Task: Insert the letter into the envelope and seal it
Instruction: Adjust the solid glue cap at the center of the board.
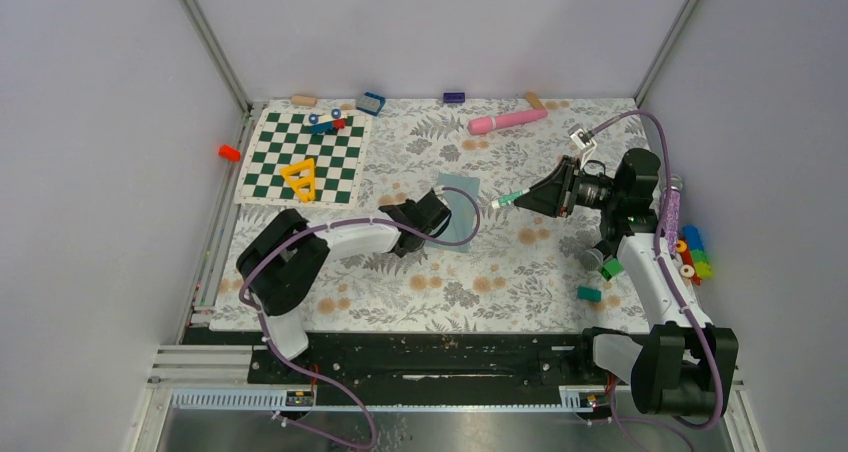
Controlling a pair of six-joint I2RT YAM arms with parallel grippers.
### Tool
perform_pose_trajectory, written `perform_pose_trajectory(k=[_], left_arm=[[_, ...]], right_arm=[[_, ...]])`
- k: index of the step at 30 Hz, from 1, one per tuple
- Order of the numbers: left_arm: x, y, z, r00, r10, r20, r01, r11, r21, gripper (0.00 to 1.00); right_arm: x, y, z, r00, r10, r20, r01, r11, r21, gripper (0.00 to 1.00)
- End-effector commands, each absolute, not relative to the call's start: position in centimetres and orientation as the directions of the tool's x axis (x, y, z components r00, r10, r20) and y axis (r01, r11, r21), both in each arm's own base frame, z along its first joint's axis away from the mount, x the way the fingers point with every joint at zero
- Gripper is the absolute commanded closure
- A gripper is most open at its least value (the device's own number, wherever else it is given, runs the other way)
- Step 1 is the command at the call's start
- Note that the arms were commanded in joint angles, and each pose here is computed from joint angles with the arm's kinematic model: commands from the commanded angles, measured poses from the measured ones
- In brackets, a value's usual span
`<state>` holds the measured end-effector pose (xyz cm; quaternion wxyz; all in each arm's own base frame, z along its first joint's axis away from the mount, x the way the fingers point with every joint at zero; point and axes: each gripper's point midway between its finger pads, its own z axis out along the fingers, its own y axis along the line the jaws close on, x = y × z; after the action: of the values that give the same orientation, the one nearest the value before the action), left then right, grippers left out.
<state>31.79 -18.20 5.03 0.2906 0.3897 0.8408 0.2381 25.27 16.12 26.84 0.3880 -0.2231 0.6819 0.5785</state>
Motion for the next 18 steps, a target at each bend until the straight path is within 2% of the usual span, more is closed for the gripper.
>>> perform_pose_trajectory(k=[1,18], left_arm=[[31.7,-18.0,4.6,-0.531,0.796,-0.291,0.526,0.579,0.623,0.8],[30.7,-18.6,3.1,-0.543,0.793,-0.276,0.576,0.591,0.565,0.77]], right_arm=[[25.0,16.1,27.4,-0.572,0.136,-0.809,-0.781,0.214,0.587,0.83],[25.0,16.1,27.5,-0.572,0.137,-0.808,-0.781,0.209,0.589,0.83]])
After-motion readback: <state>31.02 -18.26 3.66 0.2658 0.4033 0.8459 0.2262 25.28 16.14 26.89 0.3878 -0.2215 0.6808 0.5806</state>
